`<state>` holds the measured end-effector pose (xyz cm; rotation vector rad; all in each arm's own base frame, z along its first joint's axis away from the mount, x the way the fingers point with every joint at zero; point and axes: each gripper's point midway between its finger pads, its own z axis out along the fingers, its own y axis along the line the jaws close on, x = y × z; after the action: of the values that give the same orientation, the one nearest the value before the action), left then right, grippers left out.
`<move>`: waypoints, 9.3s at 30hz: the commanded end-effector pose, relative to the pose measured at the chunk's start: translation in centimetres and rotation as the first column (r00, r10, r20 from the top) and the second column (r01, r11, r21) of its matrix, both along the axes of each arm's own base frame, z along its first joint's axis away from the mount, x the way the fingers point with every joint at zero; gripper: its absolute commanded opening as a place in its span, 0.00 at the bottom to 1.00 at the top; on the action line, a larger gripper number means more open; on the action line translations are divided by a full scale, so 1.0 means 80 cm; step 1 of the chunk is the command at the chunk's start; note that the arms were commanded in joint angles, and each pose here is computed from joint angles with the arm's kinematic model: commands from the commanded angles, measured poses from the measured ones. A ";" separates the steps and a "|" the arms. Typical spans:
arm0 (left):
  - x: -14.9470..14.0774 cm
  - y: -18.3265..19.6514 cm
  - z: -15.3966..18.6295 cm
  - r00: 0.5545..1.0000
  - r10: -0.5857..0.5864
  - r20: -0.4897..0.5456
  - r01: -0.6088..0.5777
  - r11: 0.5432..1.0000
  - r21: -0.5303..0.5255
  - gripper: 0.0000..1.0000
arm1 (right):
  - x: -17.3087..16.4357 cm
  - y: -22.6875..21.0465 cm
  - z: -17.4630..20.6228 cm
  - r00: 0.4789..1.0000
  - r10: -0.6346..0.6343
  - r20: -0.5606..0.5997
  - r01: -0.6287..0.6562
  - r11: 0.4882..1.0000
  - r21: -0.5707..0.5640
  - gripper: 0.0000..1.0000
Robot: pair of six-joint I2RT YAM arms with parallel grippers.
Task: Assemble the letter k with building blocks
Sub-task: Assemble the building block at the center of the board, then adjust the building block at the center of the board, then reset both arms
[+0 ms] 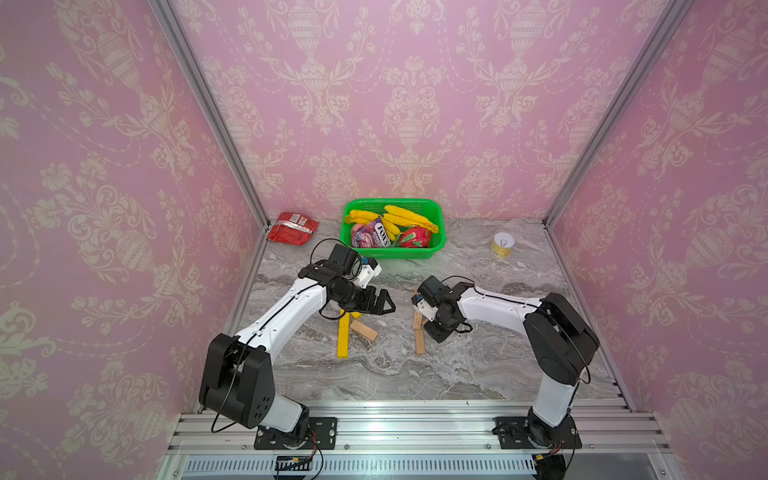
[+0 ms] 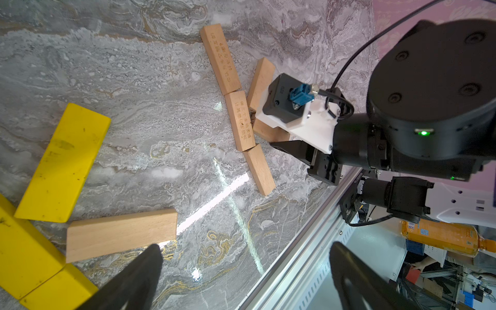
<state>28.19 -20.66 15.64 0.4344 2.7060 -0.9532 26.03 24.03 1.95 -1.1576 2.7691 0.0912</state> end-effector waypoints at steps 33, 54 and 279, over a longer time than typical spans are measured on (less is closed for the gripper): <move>-0.003 -0.001 -0.005 0.999 -0.034 -0.014 0.034 0.999 -0.010 0.99 | -0.015 -0.019 0.001 1.000 0.008 0.003 -0.007 0.999 -0.040 0.64; 0.007 -0.024 -0.095 0.982 0.030 -0.184 0.006 0.981 0.194 0.17 | 0.010 -0.086 0.104 0.862 -0.405 0.306 0.345 0.909 0.233 0.84; 0.137 0.295 -0.106 0.437 0.394 0.809 -0.769 0.630 0.108 0.99 | 0.156 -0.315 0.101 0.219 -0.745 0.630 0.394 0.658 0.641 1.00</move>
<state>38.51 3.27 6.59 -0.1337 2.0098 0.1655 38.03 -0.87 8.88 0.0839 1.9047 -0.0704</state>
